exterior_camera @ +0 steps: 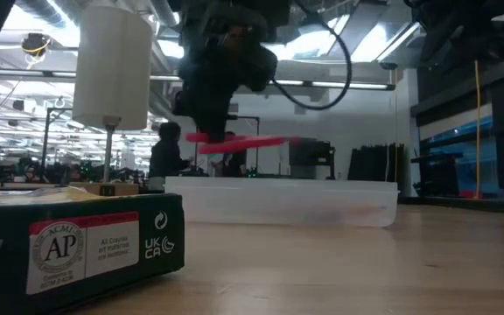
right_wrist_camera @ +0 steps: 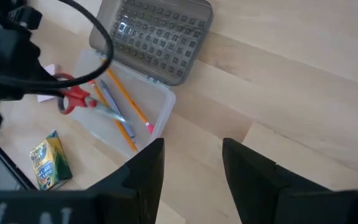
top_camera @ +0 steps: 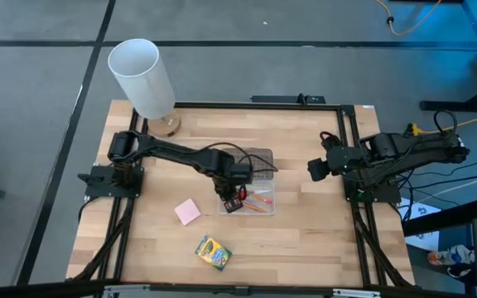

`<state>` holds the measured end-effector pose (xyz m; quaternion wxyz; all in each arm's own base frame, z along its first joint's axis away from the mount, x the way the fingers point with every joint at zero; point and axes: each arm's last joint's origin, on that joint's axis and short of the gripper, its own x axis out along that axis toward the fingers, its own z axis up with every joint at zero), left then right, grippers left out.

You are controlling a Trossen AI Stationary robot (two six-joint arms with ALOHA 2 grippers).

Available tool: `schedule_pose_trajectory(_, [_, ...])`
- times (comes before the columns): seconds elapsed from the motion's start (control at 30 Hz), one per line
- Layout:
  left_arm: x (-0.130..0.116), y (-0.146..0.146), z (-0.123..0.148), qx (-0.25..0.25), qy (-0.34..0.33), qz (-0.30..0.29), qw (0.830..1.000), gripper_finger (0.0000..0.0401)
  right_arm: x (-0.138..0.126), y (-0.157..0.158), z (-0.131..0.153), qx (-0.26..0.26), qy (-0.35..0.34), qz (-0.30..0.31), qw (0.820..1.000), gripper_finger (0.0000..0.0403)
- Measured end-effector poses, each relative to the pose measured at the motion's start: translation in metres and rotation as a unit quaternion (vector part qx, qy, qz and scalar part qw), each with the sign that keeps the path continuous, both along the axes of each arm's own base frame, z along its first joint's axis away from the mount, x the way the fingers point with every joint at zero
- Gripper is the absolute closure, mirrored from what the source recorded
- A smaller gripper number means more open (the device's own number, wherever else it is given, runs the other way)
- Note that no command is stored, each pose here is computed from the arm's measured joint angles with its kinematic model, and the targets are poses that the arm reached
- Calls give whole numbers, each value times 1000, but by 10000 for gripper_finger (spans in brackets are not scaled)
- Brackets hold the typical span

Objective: Pack school essentials
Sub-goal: Put the red scissors into the transparent supply box, then put the light pink sticky notes into the transparent supply box

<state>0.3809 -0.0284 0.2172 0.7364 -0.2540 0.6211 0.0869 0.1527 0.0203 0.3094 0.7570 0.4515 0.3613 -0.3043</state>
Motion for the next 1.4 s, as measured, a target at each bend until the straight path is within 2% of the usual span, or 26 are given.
schedule_pose_trajectory(0.1, [0,1,-8,-1,22,10,1000,399,0,0,0,0,-2,1,1000,238])
schedule_pose_trajectory(0.3, [3,1,-10,8,13,12,1000,398,0,0,0,-1,-3,2,1000,238])
schedule_pose_trajectory(0.6, [3,2,-10,16,13,14,1000,321,1,1,1,7,-6,6,1000,238])
schedule_pose_trajectory(0.83, [1,3,-8,14,17,8,1000,311,1,1,1,8,-6,6,1000,238])
schedule_pose_trajectory(1.0, [-16,7,25,20,31,-6,999,310,1,1,1,5,-5,8,1000,238])
schedule_pose_trajectory(1.2, [-48,-4,64,41,24,-58,997,312,2,1,0,2,-2,12,1000,238])
schedule_pose_trajectory(1.3, [-65,-12,69,87,50,-65,993,313,2,1,0,2,-2,12,1000,238])
schedule_pose_trajectory(1.4, [-88,-18,60,86,103,-67,989,313,2,1,0,2,-2,11,1000,238])
